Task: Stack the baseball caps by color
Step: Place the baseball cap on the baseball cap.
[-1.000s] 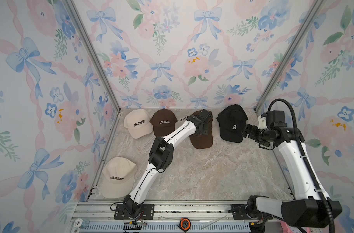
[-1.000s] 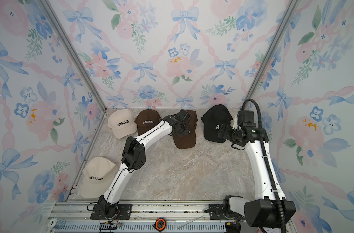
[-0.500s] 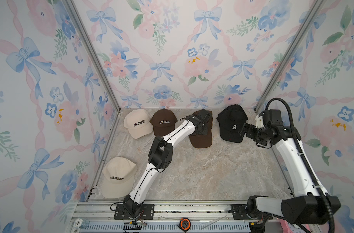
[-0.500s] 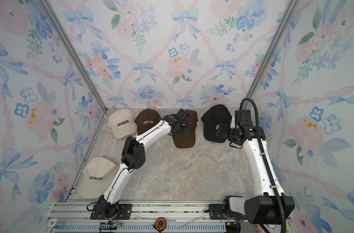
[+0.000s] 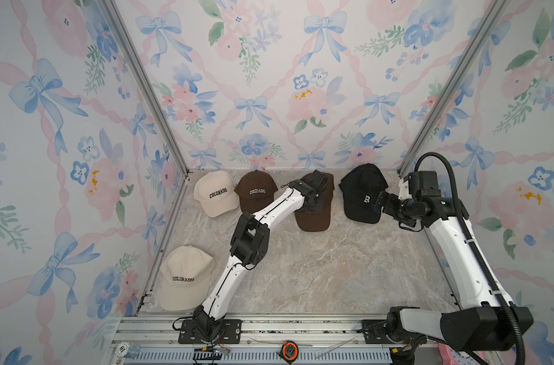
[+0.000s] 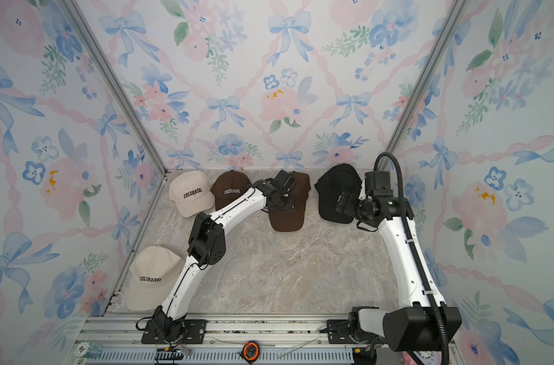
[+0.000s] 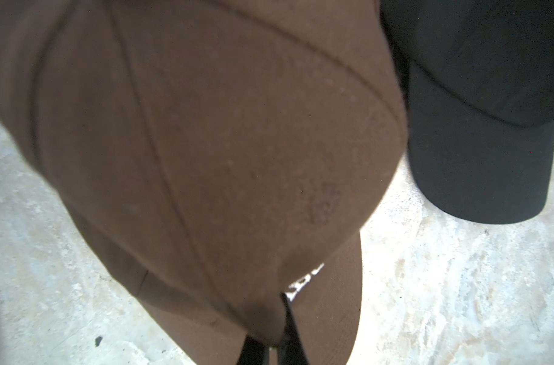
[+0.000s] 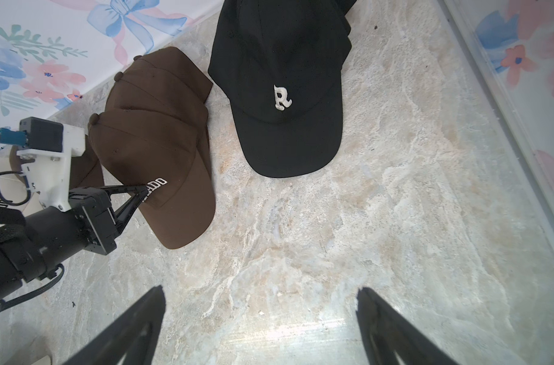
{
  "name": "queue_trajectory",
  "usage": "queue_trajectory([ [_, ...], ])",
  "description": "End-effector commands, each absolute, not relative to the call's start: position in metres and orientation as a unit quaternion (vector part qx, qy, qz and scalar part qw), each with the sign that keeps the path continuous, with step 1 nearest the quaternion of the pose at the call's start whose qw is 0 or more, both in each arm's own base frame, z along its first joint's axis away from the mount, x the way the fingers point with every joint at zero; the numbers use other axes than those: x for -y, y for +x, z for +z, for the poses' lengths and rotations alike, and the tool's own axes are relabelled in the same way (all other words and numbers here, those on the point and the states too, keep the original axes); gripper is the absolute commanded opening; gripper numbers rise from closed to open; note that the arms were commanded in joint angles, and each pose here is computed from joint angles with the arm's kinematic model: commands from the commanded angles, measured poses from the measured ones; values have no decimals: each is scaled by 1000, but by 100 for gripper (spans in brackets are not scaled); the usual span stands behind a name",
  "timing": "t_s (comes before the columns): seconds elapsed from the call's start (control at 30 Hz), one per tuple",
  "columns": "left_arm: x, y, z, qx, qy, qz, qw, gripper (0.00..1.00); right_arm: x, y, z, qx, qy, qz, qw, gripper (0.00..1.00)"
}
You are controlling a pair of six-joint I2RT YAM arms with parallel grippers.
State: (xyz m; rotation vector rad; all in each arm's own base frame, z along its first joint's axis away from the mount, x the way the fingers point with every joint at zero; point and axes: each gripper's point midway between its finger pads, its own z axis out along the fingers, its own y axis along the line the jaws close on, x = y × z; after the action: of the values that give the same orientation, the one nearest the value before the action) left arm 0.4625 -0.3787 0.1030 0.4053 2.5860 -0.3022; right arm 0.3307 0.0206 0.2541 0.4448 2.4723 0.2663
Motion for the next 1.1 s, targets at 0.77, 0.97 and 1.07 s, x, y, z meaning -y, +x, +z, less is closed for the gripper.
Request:
queue_trajectory([
  [0.77, 371, 473, 109, -937, 211, -135, 244, 0, -36, 342, 274, -926, 169, 82, 329, 96],
  [0.97, 376, 477, 99, -937, 211, -147, 236, 9, -38, 342, 271, -929, 167, 75, 321, 96],
  [1.07, 376, 478, 96, -938, 211, -145, 235, 17, -38, 342, 270, -931, 166, 73, 318, 96],
])
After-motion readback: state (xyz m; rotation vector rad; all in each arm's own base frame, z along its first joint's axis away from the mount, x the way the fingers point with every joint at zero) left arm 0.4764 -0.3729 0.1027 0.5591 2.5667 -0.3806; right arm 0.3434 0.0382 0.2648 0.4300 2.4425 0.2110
